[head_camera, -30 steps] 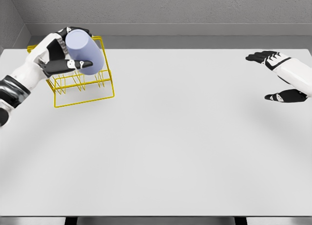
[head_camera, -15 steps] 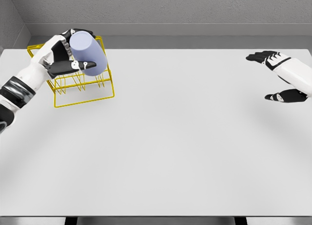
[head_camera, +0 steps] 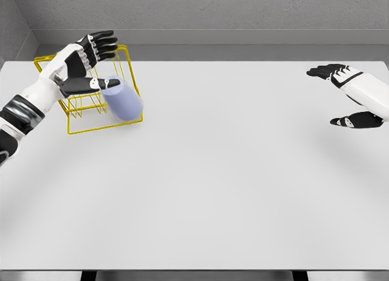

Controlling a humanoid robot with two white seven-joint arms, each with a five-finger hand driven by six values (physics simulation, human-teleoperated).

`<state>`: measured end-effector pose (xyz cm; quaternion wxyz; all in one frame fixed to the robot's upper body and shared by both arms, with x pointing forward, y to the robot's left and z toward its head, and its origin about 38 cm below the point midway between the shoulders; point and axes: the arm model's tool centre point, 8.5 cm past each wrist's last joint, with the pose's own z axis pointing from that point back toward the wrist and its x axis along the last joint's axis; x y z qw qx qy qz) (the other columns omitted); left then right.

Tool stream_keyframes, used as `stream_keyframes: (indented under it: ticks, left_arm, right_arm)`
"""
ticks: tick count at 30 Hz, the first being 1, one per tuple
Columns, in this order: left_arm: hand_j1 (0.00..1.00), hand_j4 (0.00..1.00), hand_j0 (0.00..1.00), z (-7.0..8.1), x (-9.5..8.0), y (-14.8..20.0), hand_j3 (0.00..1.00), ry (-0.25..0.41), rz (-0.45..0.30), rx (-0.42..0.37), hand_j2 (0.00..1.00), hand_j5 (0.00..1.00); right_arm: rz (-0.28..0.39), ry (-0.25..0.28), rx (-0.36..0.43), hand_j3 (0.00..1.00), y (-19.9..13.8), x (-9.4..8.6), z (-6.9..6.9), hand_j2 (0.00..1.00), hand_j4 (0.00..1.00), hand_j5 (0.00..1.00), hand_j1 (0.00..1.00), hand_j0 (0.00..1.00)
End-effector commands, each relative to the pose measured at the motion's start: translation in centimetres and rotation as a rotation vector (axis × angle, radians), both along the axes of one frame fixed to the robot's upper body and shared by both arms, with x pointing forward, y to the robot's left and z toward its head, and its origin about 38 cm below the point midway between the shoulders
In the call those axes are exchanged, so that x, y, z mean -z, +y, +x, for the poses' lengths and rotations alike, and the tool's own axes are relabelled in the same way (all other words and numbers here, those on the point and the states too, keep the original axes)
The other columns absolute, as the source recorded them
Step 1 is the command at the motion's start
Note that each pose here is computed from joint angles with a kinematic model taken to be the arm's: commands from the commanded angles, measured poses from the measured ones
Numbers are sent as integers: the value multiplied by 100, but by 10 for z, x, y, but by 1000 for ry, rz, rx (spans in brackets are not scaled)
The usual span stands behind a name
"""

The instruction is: Place the cup on the cup holder with both arms

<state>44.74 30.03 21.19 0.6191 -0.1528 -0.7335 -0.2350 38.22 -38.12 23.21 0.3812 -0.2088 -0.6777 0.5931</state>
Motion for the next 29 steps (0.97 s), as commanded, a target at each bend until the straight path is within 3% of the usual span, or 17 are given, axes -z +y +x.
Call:
stream_keyframes:
  ticks: [1, 15, 19, 23, 26, 29]
  left_arm:
    - [94, 94, 94, 0, 0, 0, 94, -1, 0, 0, 94, 94]
    - [100, 100, 100, -4, -20, 8, 100, -47, 27, 5, 100, 100]
    - [100, 100, 100, -15, -38, 17, 100, -159, 17, 27, 100, 100]
    - [100, 100, 100, -29, -43, 36, 100, -259, 5, 24, 100, 100]
    - [100, 100, 100, -46, -29, 52, 100, -299, -23, 11, 100, 100]
    - [100, 100, 100, -55, -16, 60, 100, -284, -32, -8, 100, 100]
  right_arm:
    - [7, -1, 0, 100, 0, -1, 0, 100, 100, 100, 100, 100]
    - [7, 1, 1, 100, 0, -1, 0, 100, 100, 100, 100, 100]
    - [9, 7, 7, 100, -2, 2, 1, 100, 100, 100, 100, 100]
    - [12, 9, 10, 100, -4, 3, -1, 100, 100, 100, 100, 100]
    - [12, 15, 11, 100, -4, 5, -2, 100, 100, 100, 100, 100]
    - [12, 16, 12, 100, -4, 5, -2, 100, 100, 100, 100, 100]
